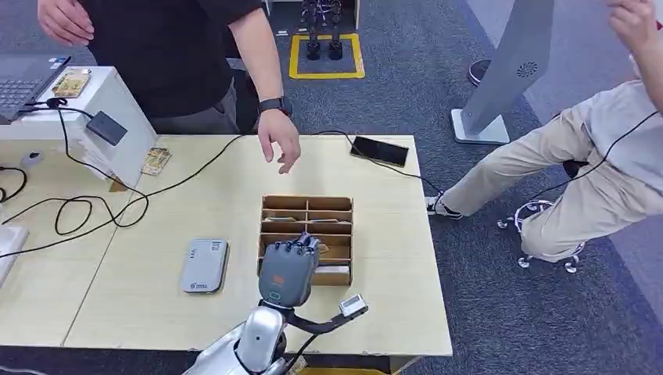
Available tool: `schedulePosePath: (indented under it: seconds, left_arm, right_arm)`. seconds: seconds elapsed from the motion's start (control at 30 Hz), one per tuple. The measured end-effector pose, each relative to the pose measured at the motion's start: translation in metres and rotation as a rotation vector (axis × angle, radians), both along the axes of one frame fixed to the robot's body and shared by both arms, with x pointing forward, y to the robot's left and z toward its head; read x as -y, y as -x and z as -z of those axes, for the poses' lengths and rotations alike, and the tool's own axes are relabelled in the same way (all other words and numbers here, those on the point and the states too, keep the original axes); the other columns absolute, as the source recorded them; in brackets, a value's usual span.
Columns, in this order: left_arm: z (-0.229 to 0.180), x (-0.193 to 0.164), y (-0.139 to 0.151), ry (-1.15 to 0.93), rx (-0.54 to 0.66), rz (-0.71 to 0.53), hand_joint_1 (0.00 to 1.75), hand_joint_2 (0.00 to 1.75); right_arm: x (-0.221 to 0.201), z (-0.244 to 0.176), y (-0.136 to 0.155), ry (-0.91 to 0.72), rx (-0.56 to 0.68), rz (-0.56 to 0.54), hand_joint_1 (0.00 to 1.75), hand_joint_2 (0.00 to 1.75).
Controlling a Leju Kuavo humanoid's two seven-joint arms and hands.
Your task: Pass the card to the sensor for recognition and then transmit it.
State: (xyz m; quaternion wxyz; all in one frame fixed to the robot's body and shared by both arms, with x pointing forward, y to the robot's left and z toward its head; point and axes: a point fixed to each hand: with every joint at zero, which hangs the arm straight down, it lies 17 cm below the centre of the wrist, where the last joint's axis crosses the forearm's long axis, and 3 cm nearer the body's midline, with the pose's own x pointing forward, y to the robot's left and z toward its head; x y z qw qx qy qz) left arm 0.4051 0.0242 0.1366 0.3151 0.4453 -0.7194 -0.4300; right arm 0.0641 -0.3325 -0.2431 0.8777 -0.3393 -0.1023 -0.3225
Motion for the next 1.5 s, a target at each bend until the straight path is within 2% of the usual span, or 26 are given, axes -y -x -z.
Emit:
schedulePosePath:
  seconds: [0.13, 0.23, 0.3, 0.4, 0.53, 0.87, 1.07, 1.23, 1.27, 1.3, 1.5]
  left_arm:
    - [-0.066, 0.015, 0.008, 0.075, 0.142, 0.144, 1.75, 1.75]
    - [-0.139, 0.01, 0.013, 0.199, 0.29, 0.284, 1.75, 1.75]
    - [-0.172, -0.016, -0.001, 0.363, 0.317, 0.28, 1.75, 1.75]
    - [-0.21, -0.064, -0.031, 0.547, 0.352, 0.21, 1.75, 1.75]
    - [-0.254, -0.102, -0.059, 0.567, 0.442, 0.137, 1.75, 1.75]
    - [-0.268, -0.145, -0.116, 0.474, 0.433, -0.058, 1.75, 1.75]
    - [-0.249, -0.167, -0.147, 0.42, 0.361, -0.175, 1.75, 1.75]
    - [-0.236, -0.174, -0.158, 0.407, 0.319, -0.205, 1.75, 1.75]
    - [-0.234, -0.174, -0.16, 0.407, 0.314, -0.208, 0.28, 1.75]
    - [-0.232, -0.176, -0.161, 0.407, 0.307, -0.217, 0.0, 1.75]
    - [-0.219, -0.181, -0.166, 0.408, 0.274, -0.233, 0.0, 1.75]
  right_arm:
    - [0.0, 0.0, 0.001, 0.001, -0.003, 0.001, 0.0, 1.75]
    - [0.002, -0.001, 0.001, 0.008, -0.001, 0.003, 0.0, 1.75]
    - [0.003, -0.001, 0.0, 0.014, 0.001, 0.0, 0.0, 1.75]
    - [0.005, -0.002, -0.002, 0.021, 0.002, -0.013, 0.0, 1.75]
    - [0.007, -0.003, -0.01, 0.026, 0.014, -0.034, 0.0, 1.75]
    - [0.006, -0.001, -0.015, 0.012, 0.014, -0.058, 0.0, 1.75]
    - [0.003, 0.0, -0.017, -0.003, 0.018, -0.06, 0.0, 1.75]
    - [0.001, 0.001, -0.019, -0.011, 0.028, -0.061, 0.0, 1.75]
    - [0.001, 0.001, -0.019, -0.011, 0.028, -0.061, 0.0, 1.75]
    - [0.001, 0.001, -0.02, -0.011, 0.029, -0.06, 0.0, 1.75]
    - [0.001, 0.001, -0.019, -0.013, 0.026, -0.05, 0.0, 1.75]
